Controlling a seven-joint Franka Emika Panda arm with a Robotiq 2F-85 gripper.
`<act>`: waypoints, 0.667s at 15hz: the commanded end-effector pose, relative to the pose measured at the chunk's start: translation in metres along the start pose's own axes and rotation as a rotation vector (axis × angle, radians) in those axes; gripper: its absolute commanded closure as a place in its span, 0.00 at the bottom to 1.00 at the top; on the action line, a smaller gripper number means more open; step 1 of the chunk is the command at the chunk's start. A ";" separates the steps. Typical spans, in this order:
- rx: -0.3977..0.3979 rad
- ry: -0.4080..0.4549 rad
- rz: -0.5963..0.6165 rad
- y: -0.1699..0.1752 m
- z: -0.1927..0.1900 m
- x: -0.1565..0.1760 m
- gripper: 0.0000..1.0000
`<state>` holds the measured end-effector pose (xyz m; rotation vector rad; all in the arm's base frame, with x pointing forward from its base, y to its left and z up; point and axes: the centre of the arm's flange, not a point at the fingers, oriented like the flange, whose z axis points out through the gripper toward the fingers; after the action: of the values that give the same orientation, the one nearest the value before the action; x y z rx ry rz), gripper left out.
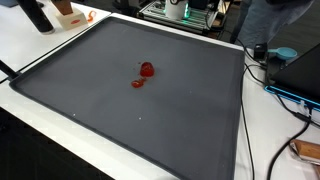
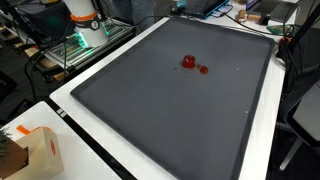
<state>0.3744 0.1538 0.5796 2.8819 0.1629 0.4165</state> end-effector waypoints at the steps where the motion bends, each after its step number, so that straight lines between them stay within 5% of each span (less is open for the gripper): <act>1: 0.012 -0.011 0.004 0.000 -0.003 -0.001 0.50; 8: 0.020 -0.010 -0.001 0.001 -0.003 -0.001 0.99; 10: 0.022 -0.010 -0.001 0.001 -0.004 -0.001 0.97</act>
<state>0.3742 0.1533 0.5829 2.8903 0.1654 0.4243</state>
